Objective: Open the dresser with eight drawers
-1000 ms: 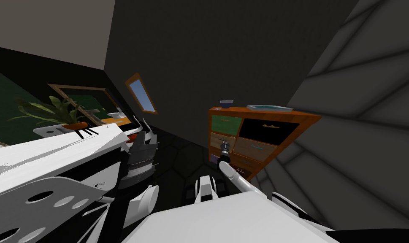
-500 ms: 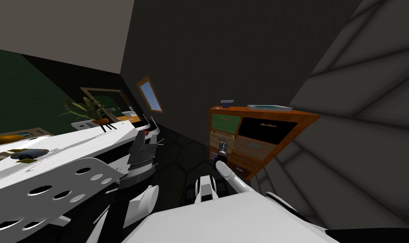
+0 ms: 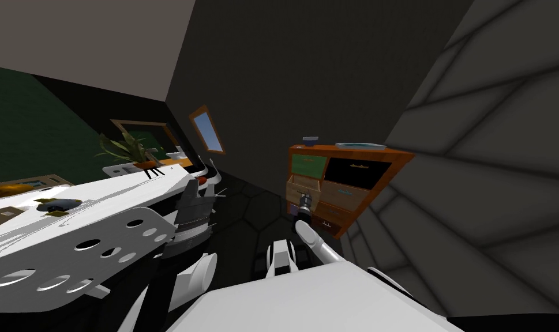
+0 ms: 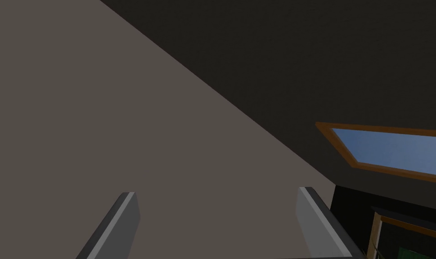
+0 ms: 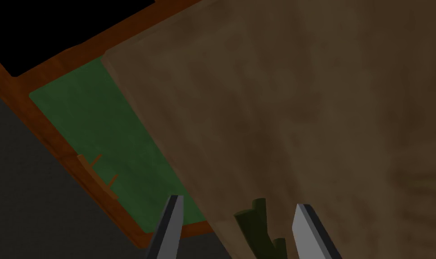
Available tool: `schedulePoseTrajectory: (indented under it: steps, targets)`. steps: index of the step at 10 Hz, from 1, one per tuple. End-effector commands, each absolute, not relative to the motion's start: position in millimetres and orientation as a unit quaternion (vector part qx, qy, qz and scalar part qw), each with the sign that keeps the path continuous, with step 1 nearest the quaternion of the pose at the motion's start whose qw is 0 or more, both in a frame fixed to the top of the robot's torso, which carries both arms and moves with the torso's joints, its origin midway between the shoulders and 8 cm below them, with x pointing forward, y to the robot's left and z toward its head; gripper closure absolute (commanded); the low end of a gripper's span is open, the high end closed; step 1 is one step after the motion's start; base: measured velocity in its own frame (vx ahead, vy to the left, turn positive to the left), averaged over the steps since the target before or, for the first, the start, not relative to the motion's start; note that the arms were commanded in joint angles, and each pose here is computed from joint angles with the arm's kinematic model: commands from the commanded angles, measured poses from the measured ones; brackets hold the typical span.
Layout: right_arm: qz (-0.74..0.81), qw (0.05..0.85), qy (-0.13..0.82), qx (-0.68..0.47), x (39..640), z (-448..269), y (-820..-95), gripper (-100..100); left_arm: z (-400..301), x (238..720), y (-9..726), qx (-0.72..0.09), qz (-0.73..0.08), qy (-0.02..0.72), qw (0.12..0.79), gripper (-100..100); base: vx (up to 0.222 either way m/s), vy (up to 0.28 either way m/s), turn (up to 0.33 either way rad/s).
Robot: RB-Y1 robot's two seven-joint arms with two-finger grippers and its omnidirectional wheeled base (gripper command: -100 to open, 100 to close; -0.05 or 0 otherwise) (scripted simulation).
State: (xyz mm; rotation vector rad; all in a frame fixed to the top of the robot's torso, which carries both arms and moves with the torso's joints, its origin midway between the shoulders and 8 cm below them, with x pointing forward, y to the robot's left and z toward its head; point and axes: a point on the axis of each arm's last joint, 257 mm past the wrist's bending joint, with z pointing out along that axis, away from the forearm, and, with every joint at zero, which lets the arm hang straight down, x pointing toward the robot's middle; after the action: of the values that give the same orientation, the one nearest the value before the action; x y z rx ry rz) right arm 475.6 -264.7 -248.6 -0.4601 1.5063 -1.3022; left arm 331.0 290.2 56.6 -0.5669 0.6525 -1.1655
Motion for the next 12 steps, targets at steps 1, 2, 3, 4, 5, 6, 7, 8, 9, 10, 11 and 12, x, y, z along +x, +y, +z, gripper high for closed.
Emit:
schedulePoseTrajectory:
  steps: [1,2,3,4,5,6,7,8,9,10,11,12]
  targets:
    - [-0.542,0.514,0.638,-0.187,469,-250,-313,-100,57,331,290,-0.259,-0.533,0.298,0.748,0,0.043,0.155,0.008]
    - [-0.542,0.515,0.638,-0.187,470,-249,-313,-100,57,331,290,-0.259,-0.533,0.298,0.748,0,0.041,0.117,-0.012]
    - [-0.541,0.513,0.640,-0.185,466,-246,-332,-100,57,331,290,-0.259,-0.533,0.298,0.748,0,0.029,0.097,0.006]
    - [-0.541,0.513,0.640,-0.185,466,-246,-332,-100,57,331,290,-0.259,-0.533,0.298,0.748,0,0.022,0.064,-0.003]
    - [-0.543,0.509,0.642,-0.186,462,-244,-352,-100,57,331,290,-0.259,-0.533,0.298,0.748,0,0.034,0.086,0.016]
    - [-0.544,0.507,0.642,-0.187,458,-241,-370,-100,57,331,290,-0.259,-0.533,0.298,0.748,0,0.040,0.138,-0.001]
    - [-0.542,0.513,0.640,-0.183,459,-235,-368,-100,57,331,290,-0.259,-0.533,0.298,0.748,0,0.016,0.100,-0.012]
    - [-0.542,0.515,0.638,-0.184,455,-227,-384,-100,57,331,290,-0.259,-0.533,0.298,0.748,0,-0.001,0.099,0.010]
    - [-0.543,0.513,0.638,-0.187,450,-223,-400,-100,57,331,290,-0.259,-0.533,0.298,0.748,0,0.007,0.119,0.007]
    - [-0.542,0.517,0.636,-0.185,451,-219,-398,-100,57,331,290,-0.259,-0.533,0.298,0.748,0,0.029,0.098,-0.005]
    - [-0.544,0.515,0.635,-0.190,446,-214,-414,-100,57,331,290,-0.259,-0.533,0.298,0.748,0,0.028,0.100,0.011]
    - [-0.542,0.520,0.632,-0.188,447,-209,-412,-100,57,331,290,-0.259,-0.533,0.298,0.748,0,0.016,0.072,-0.019]
